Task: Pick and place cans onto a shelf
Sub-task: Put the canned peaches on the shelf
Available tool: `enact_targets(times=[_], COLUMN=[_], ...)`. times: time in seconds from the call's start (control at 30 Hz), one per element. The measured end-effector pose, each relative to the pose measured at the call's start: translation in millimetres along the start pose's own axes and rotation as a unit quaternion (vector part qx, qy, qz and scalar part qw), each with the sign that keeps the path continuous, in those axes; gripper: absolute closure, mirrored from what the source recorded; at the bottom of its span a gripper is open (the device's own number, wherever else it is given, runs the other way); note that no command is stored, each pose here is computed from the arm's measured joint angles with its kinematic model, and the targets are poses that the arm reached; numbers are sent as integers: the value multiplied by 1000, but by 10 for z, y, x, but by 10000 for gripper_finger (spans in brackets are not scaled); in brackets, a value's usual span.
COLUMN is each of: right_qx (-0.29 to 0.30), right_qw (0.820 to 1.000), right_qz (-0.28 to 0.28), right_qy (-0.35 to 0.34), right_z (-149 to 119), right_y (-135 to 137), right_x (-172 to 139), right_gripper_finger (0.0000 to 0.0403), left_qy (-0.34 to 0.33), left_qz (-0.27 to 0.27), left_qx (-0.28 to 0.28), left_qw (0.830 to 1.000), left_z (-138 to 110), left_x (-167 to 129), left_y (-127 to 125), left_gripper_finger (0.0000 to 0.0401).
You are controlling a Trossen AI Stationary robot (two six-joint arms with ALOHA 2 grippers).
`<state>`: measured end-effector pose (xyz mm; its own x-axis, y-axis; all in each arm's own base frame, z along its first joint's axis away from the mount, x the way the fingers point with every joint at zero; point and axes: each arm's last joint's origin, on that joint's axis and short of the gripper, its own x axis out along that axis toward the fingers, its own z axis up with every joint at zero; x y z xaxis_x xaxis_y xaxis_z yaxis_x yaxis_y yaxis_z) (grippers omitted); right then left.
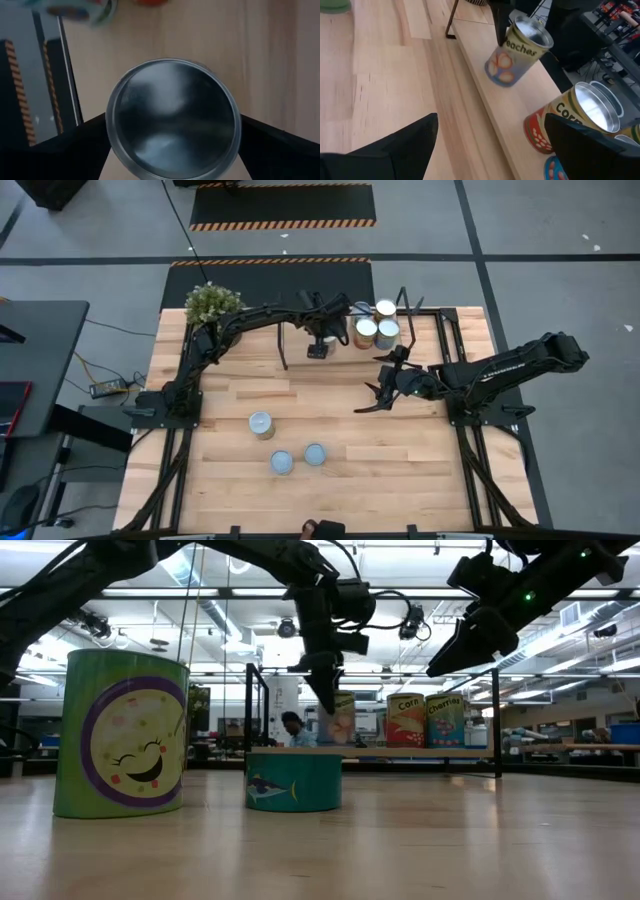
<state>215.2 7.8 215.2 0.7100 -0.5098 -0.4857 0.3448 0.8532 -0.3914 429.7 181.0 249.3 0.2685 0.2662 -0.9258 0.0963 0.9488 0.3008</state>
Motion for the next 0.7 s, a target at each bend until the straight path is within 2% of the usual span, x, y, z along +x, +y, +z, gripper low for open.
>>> enact_targets(times=[0.2,0.43,0.7], right_qx=[0,6,10], right_qw=[1000,1000,1000], right_qz=[-3,-3,-3], right_qy=[2,2,4], right_z=[-3,-6,-11], right_y=[-2,-1,-1], right_x=[0,0,1], right_gripper_finger=[29,29,29], left_qy=[-42,-75,-116], left_qz=[-21,-12,8], left_qx=[-10,-16,-26], left_qw=[999,997,993], left_z=[51,104,97], left_x=[-3,-30,-376], left_y=[11,36,84], left_gripper_finger=[16,16,16])
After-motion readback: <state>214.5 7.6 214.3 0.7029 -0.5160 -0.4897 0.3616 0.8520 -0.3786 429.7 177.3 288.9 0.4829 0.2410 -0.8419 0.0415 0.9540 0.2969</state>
